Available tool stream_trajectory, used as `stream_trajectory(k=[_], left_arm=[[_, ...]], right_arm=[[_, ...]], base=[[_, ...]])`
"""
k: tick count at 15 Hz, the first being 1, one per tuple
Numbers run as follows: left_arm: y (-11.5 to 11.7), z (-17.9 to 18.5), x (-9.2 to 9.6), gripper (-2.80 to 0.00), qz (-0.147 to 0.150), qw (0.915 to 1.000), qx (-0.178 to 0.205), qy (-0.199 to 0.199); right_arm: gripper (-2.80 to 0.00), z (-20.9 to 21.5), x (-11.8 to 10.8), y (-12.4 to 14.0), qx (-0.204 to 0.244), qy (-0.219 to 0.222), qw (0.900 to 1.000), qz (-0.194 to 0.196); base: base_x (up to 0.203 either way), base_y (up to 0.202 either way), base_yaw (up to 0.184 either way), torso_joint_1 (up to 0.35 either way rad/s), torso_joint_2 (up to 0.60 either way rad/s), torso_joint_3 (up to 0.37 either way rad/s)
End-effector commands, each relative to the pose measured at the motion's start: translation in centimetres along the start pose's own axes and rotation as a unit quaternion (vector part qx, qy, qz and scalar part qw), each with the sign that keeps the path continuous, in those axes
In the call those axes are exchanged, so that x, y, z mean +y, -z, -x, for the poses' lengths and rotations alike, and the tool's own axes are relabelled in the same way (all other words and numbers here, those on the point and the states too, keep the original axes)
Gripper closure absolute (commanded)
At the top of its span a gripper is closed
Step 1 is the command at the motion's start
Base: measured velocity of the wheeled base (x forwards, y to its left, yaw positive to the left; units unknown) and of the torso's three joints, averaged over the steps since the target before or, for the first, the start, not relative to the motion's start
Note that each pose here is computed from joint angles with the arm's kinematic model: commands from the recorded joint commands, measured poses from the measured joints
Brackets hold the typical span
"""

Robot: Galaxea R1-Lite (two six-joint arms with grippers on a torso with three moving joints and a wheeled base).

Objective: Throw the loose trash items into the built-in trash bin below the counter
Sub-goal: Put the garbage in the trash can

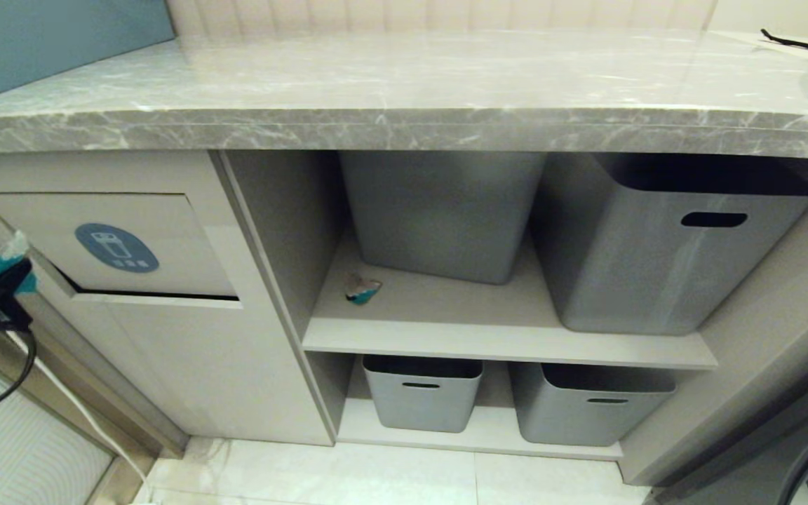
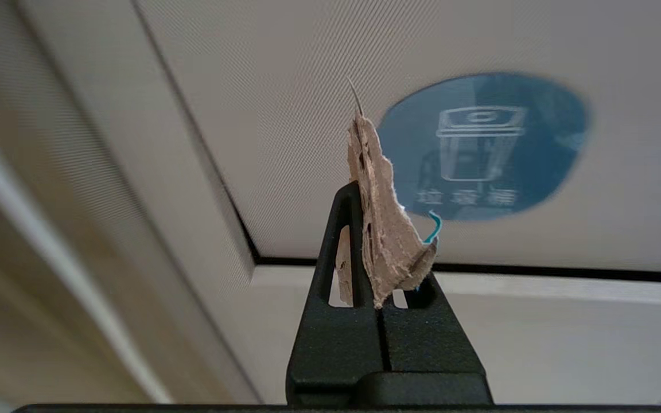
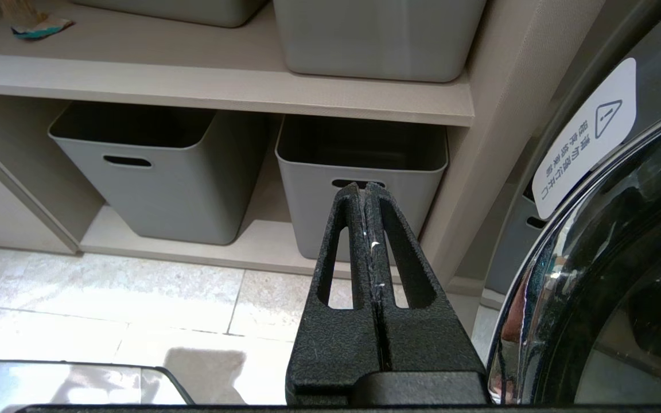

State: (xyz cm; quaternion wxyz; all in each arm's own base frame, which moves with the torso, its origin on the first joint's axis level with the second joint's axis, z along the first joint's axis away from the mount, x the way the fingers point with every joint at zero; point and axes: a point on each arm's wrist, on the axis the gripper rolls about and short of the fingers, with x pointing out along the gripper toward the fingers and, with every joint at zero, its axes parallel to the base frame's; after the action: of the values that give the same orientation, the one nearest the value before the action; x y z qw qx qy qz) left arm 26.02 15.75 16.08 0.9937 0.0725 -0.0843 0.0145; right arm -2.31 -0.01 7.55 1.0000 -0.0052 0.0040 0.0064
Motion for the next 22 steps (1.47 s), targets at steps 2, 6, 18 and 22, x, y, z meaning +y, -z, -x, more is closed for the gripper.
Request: stream_trajectory(k=[2, 6, 18, 22], left_arm=[[3.2, -2.6, -0.7, 0.00, 0.021, 0.9994, 0.027, -0.007], [4.7, -4.7, -3.9, 0.00, 0.050, 0.9959, 0.048, -0.059], [6.3, -10.7, -6.6, 0.00, 0.083, 0.9906, 0.041, -0.101], [6.6, -11.9, -6.6, -2.80, 0.083, 0.9912, 0.031, -0.099]], right_arm=[[0.00, 0.0, 0.0, 0.0, -0.001, 0.000, 1.000, 0.000], [0.00, 0.0, 0.0, 0.0, -0.001, 0.000, 1.000, 0.000], [0.00, 0.0, 0.0, 0.0, -0.001, 0.000, 1.000, 0.000], [0.00, 0.0, 0.0, 0.0, -0.001, 0.000, 1.000, 0.000]], base=[[0.000, 0.000, 0.000, 0.000, 0.00, 0.000], [0.000, 0.000, 0.000, 0.000, 0.00, 0.000], [0.000, 0.000, 0.000, 0.000, 0.00, 0.000], [0.000, 0.000, 0.000, 0.000, 0.00, 0.000]])
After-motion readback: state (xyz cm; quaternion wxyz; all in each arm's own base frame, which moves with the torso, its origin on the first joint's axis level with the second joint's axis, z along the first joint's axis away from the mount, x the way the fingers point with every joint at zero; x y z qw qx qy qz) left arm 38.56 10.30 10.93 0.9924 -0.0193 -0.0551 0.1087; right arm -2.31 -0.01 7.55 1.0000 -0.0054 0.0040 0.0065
